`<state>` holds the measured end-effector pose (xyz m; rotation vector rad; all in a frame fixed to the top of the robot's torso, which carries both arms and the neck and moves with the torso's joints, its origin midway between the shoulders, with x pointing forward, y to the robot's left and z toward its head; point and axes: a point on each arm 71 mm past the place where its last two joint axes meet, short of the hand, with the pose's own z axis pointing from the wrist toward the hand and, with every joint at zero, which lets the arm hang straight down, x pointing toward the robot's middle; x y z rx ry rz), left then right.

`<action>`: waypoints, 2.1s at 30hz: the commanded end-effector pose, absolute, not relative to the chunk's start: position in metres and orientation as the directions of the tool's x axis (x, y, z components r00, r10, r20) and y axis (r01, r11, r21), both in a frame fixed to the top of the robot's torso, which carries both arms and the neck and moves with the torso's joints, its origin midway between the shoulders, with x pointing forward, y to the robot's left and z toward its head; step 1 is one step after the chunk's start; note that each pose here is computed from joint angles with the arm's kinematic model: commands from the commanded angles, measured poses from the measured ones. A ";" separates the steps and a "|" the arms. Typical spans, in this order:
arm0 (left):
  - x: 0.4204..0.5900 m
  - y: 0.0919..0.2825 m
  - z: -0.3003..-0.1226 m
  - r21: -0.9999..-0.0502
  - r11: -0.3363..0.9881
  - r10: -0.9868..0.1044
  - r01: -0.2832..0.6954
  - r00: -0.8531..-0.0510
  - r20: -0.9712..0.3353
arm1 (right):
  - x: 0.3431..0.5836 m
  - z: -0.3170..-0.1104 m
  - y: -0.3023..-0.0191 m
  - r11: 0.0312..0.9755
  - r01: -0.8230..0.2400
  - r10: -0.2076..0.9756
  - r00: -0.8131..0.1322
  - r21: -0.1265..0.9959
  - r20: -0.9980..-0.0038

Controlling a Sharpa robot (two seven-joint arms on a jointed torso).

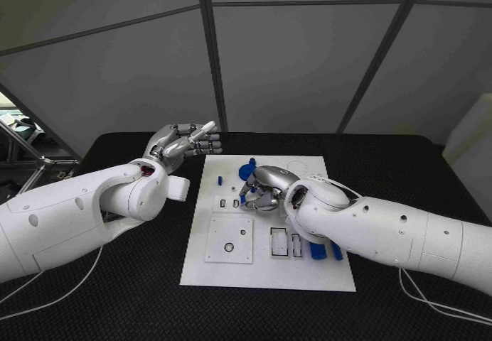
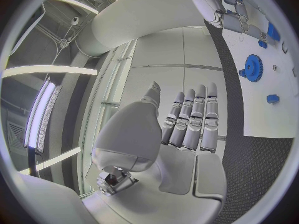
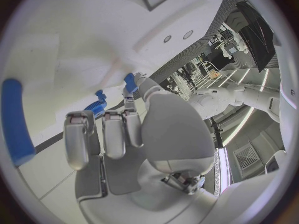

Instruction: Assemble the parts on the task board

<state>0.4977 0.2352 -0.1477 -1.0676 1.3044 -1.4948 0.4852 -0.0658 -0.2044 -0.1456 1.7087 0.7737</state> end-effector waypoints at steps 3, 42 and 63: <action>0.498 0.234 -0.146 -0.994 -0.087 -0.958 0.071 -0.279 0.064 | 0.485 -0.206 -0.064 0.778 -0.490 0.276 -0.297 0.394 -0.914; 0.499 0.234 -0.147 -0.994 -0.086 -0.958 0.069 -0.279 0.064 | 0.487 -0.211 -0.063 0.798 -0.480 0.231 -0.318 0.366 -0.920; 0.499 0.234 -0.147 -0.994 -0.086 -0.958 0.067 -0.278 0.064 | 0.488 -0.209 -0.064 0.796 -0.478 0.249 -0.300 0.371 -0.921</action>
